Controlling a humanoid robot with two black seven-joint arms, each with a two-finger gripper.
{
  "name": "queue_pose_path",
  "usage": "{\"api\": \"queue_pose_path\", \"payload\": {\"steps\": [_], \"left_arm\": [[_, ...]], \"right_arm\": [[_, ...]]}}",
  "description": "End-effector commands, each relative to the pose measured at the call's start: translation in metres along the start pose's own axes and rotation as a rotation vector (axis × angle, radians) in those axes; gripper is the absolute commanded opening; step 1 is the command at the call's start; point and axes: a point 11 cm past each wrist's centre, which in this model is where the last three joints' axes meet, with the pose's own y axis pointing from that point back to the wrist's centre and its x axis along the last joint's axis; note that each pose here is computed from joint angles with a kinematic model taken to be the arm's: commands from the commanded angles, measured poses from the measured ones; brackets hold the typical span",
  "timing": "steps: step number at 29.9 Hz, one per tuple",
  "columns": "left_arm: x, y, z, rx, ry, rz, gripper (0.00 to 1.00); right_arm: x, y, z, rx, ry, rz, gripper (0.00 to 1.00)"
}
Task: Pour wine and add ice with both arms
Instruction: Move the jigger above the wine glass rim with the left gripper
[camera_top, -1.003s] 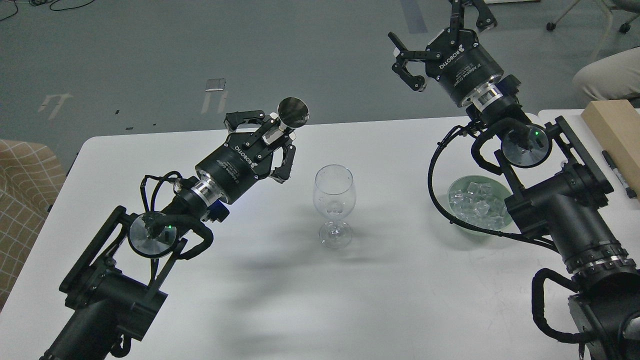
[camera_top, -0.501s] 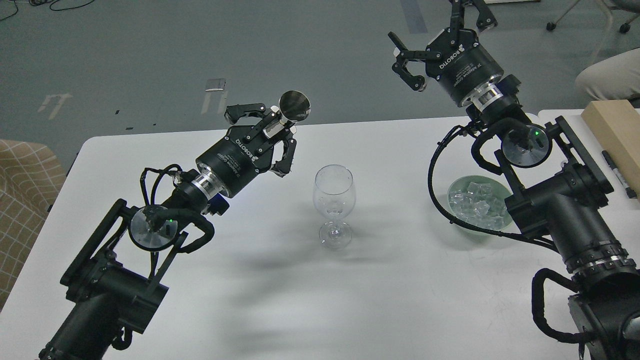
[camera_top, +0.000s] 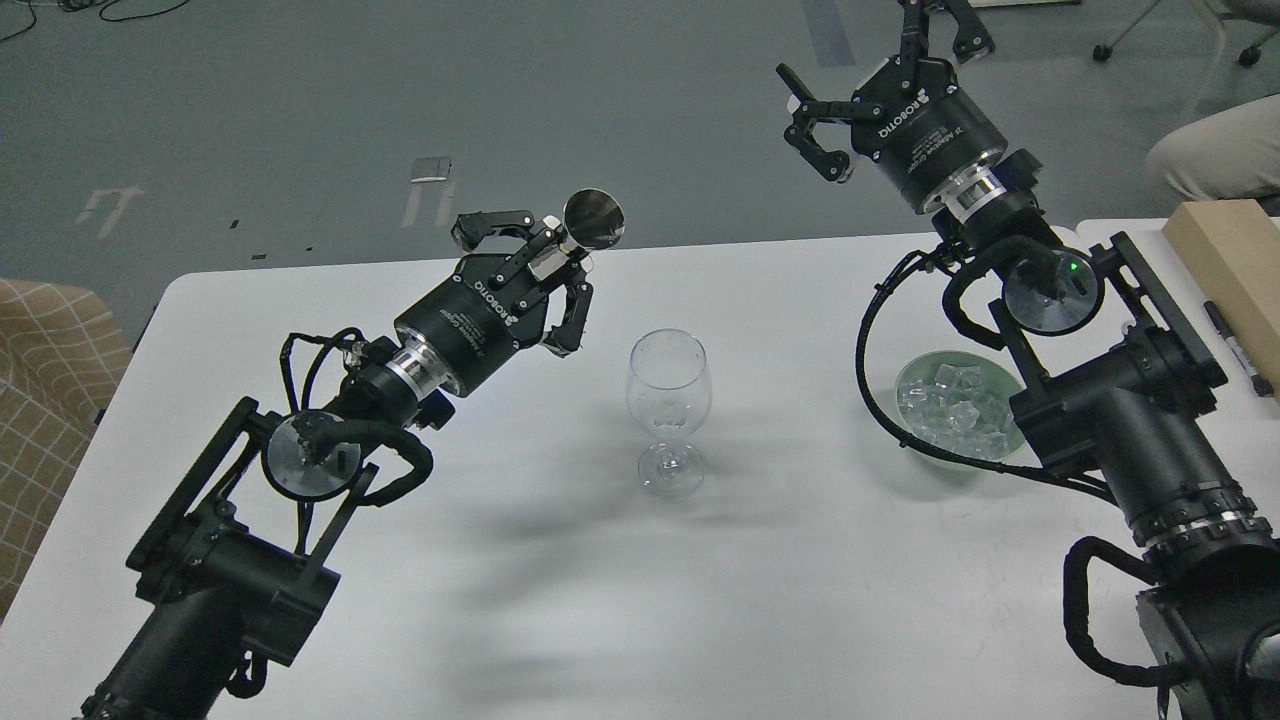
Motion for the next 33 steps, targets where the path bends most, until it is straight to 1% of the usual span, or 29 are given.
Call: {"api": "queue_pose_path", "payload": {"steps": [1, 6, 11, 33], "left_arm": [[-0.001, -0.001, 0.000, 0.002, -0.008, 0.001, 0.10], [-0.003, -0.004, 0.001, 0.003, -0.035, -0.002, 0.10], [-0.009, -0.010, -0.007, 0.037, -0.050, -0.009, 0.10], [-0.008, -0.011, -0.015, 0.057, -0.096, 0.001, 0.10]], "right_arm": [[0.000, 0.000, 0.000, 0.000, 0.000, -0.001, 1.00], [0.000, 0.000, 0.000, 0.000, 0.000, -0.001, 1.00], [0.000, 0.000, 0.000, 0.000, 0.000, -0.001, 1.00], [0.000, 0.000, 0.000, 0.000, 0.000, -0.001, 1.00]]}}
